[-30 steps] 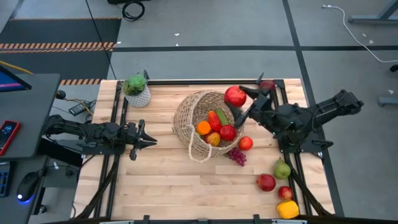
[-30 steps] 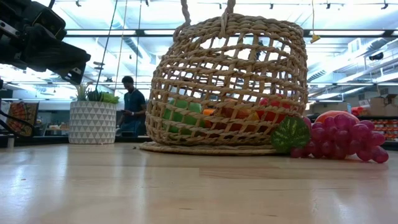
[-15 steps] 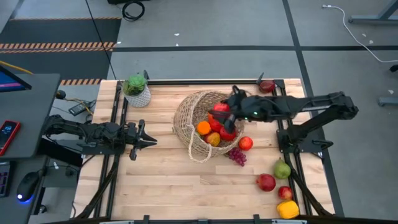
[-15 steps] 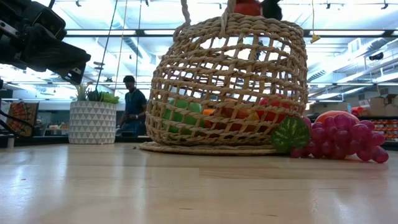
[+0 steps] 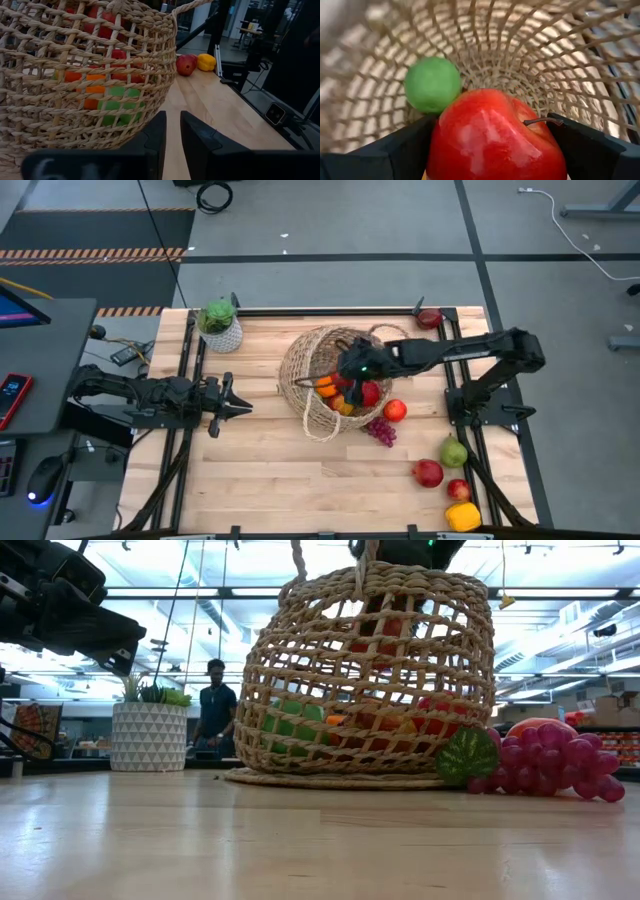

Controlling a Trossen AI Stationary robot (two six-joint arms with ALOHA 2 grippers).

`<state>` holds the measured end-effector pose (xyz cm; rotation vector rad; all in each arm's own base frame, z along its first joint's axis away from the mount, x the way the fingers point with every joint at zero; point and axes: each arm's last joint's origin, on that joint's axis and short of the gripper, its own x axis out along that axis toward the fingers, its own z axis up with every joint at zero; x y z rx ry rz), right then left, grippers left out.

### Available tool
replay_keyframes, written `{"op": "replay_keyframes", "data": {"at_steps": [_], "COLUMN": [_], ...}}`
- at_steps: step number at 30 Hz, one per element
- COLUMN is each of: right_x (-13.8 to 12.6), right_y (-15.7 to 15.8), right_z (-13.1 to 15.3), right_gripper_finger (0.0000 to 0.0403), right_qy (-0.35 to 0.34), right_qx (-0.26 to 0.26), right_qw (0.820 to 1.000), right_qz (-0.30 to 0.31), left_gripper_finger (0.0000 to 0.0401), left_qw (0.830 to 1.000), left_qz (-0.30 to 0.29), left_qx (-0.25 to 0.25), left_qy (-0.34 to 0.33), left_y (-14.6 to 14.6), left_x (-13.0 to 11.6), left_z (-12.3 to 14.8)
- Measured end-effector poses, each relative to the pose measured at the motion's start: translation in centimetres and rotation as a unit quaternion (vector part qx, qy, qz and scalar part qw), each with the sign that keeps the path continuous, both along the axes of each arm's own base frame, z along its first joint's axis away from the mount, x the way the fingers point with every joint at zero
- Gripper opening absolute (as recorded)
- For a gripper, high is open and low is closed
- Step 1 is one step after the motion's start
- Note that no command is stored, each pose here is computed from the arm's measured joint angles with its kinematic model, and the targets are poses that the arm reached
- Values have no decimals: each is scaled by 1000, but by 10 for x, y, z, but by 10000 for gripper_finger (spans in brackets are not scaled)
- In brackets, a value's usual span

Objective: Build produce basket
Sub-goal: Put the red apple into the woven basket

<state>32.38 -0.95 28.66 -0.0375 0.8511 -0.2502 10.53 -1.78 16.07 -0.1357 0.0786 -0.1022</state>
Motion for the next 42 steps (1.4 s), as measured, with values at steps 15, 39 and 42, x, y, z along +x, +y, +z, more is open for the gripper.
{"op": "replay_keyframes", "data": {"at_steps": [15, 39, 42], "right_x": [22, -14, -16], "right_y": [2, 1, -1], "right_z": [-44, 14, 12], "right_gripper_finger": [391, 394, 398], "right_qy": [79, -23, -11], "right_qx": [15, 152, 157], "right_qw": [995, 988, 987], "right_qz": [50, -33, -42], "left_gripper_finger": [59, 62, 61], "left_qw": [1000, 1000, 1000], "left_qz": [0, 0, 0], "left_qx": [0, 0, 0], "left_qy": [0, 0, 0], "left_y": [0, 0, 0], "left_x": [0, 0, 0], "left_z": [0, 0, 0]}}
